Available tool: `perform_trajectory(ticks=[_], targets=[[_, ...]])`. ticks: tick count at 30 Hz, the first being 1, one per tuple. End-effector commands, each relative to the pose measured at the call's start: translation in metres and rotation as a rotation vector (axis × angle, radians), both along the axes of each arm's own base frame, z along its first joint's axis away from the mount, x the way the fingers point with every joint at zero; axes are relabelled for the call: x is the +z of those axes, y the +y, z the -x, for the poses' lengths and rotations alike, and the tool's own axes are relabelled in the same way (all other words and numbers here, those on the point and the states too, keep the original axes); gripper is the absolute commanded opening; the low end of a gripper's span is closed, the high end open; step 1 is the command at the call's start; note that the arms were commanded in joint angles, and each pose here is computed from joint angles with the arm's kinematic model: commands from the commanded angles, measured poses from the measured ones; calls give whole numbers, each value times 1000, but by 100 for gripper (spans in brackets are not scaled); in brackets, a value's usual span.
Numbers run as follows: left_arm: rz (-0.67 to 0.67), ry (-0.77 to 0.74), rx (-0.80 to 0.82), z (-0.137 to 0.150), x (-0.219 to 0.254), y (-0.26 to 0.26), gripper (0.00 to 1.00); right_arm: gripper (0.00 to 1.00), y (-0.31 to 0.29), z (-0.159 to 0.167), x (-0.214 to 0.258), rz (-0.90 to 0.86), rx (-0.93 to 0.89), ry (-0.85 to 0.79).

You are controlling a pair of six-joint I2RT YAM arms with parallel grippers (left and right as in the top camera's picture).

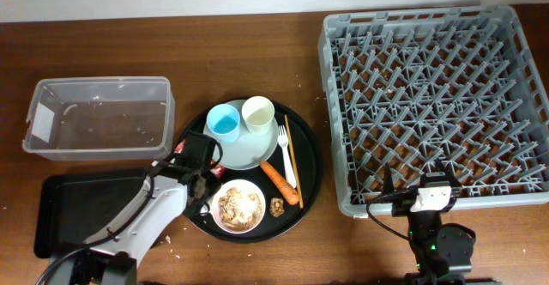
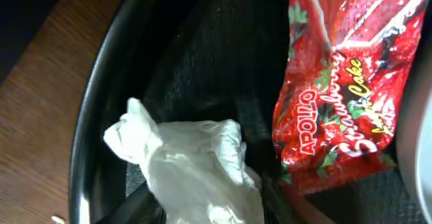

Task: Sort waste into correct bins and load items into the dishwasher rack
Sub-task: 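Grasp the white tissue with the left gripper, then carry the tissue left and drop it into the clear bin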

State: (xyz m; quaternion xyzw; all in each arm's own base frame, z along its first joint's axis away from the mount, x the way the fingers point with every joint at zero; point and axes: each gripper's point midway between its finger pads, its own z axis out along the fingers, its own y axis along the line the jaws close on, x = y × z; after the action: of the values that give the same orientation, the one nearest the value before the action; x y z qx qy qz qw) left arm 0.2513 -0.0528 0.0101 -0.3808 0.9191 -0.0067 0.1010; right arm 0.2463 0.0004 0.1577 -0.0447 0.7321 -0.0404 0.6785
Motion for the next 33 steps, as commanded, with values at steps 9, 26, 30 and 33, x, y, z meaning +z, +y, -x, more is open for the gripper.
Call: perform_trajectory(ticks=[9, 26, 30, 33], targets=[[10, -277, -213, -30, 84, -8, 1, 99, 0, 0, -3, 3, 0, 5], [-18, -620, 91, -167, 139, 182, 1, 99, 0, 0, -3, 3, 0, 5], [-40, -607, 69, -178, 121, 193, 27, 99, 0, 0, -3, 3, -1, 5], [-55, -618, 64, -180, 125, 195, 74, 99, 0, 0, -3, 3, 0, 5]])
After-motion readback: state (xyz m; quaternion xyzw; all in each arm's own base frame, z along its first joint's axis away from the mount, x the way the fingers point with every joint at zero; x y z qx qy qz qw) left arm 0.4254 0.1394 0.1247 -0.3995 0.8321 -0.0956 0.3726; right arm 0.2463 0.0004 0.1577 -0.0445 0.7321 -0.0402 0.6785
